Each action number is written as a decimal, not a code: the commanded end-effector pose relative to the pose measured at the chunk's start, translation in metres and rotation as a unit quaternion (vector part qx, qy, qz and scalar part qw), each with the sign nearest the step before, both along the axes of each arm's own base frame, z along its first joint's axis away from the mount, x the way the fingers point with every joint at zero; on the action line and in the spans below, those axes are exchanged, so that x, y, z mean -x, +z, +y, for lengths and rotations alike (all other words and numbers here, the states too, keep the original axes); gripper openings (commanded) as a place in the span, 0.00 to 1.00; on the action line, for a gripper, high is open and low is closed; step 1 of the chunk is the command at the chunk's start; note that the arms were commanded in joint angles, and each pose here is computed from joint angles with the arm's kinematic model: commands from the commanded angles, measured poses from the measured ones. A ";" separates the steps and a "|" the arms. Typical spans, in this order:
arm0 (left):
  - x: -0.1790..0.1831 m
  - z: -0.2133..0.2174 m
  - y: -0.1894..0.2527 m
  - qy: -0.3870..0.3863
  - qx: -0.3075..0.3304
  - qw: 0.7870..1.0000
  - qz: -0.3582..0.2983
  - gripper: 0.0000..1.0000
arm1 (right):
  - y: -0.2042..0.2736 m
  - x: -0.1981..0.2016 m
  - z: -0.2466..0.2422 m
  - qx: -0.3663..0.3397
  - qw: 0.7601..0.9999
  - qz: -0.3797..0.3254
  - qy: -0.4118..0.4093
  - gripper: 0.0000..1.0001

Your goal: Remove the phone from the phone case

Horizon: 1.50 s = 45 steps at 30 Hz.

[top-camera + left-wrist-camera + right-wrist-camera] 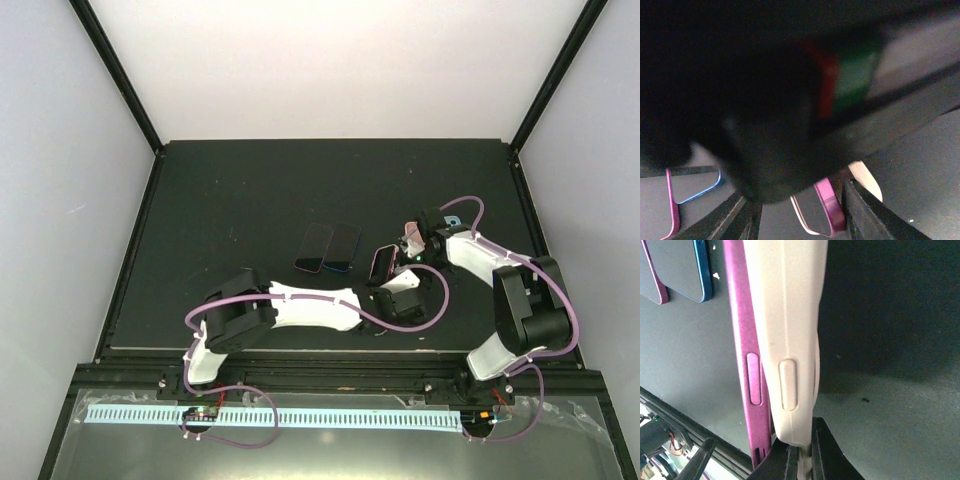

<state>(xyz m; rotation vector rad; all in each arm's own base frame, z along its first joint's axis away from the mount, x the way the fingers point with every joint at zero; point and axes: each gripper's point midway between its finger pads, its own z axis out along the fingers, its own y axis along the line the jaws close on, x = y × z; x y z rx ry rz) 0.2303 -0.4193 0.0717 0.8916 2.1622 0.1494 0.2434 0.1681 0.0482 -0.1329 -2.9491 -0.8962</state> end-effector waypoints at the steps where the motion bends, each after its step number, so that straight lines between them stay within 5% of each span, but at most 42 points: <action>1: -0.008 0.013 0.001 0.016 -0.056 0.997 -0.041 0.43 | 0.006 -0.008 0.003 -0.015 1.000 -0.021 0.001 0.01; 12: -0.019 0.049 0.019 0.066 -0.085 0.991 -0.075 0.02 | 0.017 -0.014 -0.004 -0.006 0.998 -0.064 0.002 0.01; 24: -0.015 0.076 0.052 0.078 0.099 0.991 -0.053 0.02 | 0.055 -0.042 -0.041 0.093 0.968 -0.234 -0.005 0.01; 31: -0.009 0.099 0.090 0.077 0.181 0.977 -0.085 0.02 | 0.084 -0.040 -0.030 0.045 0.951 -0.307 0.002 0.01; 39: -0.027 0.170 0.113 0.135 0.118 0.973 -0.146 0.01 | 0.122 -0.042 -0.016 0.006 0.887 -0.450 0.098 0.01; 45: -0.053 0.218 0.105 0.190 0.019 0.970 -0.151 0.02 | 0.152 -0.026 0.002 -0.048 0.853 -0.493 0.162 0.01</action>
